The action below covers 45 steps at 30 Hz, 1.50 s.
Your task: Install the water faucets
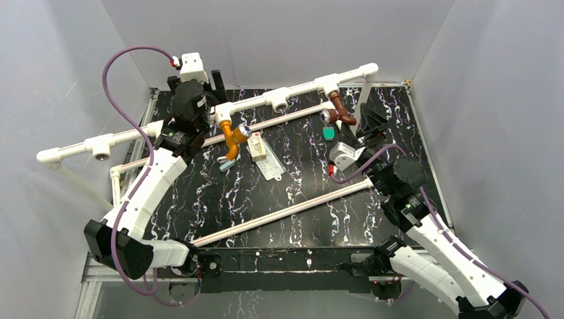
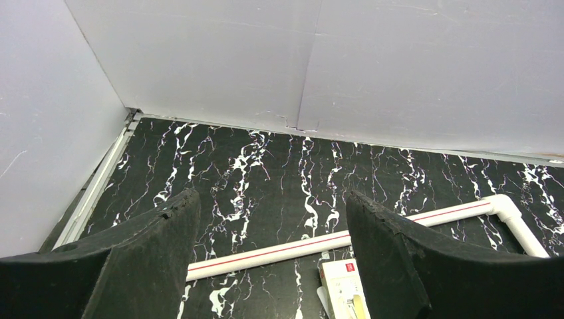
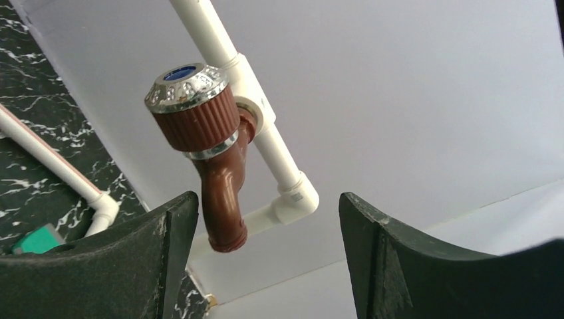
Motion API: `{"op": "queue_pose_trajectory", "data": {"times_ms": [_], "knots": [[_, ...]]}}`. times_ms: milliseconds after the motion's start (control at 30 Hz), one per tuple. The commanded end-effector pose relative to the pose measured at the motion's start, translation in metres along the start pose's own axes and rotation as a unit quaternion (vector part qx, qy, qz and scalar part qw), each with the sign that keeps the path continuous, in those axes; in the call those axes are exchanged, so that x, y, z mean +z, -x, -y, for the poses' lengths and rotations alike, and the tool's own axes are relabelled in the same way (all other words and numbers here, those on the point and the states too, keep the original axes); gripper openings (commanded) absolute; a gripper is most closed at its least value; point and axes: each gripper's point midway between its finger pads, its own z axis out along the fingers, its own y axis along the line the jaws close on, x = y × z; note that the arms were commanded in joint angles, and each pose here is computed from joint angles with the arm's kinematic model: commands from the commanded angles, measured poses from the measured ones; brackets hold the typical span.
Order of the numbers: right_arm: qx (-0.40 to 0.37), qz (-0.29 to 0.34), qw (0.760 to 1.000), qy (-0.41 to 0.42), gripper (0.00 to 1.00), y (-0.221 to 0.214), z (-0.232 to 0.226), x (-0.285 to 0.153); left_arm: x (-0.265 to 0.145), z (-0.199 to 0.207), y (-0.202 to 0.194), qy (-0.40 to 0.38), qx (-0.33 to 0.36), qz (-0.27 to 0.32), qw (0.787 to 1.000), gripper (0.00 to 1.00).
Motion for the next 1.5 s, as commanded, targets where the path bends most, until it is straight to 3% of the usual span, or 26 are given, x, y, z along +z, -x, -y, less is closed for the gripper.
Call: {"op": "queue_pose_trajectory", "data": {"times_ms": [0,233,400,633,800,1033,1200,1467], "knots": [[-0.043,0.013,0.997,-0.061,0.83,0.009,0.031,0.007,-0.013,0.002,-0.148,-0.019,0.117,-0.223,0.968,0.78],[-0.060,0.007,0.996,-0.062,0.78,0.005,0.025,0.024,-0.012,0.002,-0.148,-0.021,0.115,-0.223,0.968,0.78],[-0.047,0.005,0.997,-0.067,0.64,0.003,0.025,0.031,-0.013,0.004,-0.148,-0.023,0.114,-0.223,0.968,0.78],[0.005,0.008,0.997,-0.074,0.36,0.004,0.025,0.034,-0.013,0.003,-0.148,-0.023,0.113,-0.224,0.968,0.78],[0.047,0.004,0.996,-0.075,0.04,0.001,0.019,0.033,-0.013,0.003,-0.148,-0.023,0.114,-0.224,0.968,0.78],[0.178,0.017,0.980,-0.090,0.01,0.003,0.015,0.027,-0.012,0.003,-0.148,-0.023,0.114,-0.224,0.968,0.78],[0.339,0.018,0.932,-0.125,0.01,0.006,0.026,0.023,-0.012,0.003,-0.148,-0.022,0.113,-0.224,0.968,0.78],[0.594,0.009,0.791,-0.145,0.01,0.018,0.037,0.029,-0.013,0.004,-0.147,-0.024,0.113,-0.223,0.968,0.78]]}}
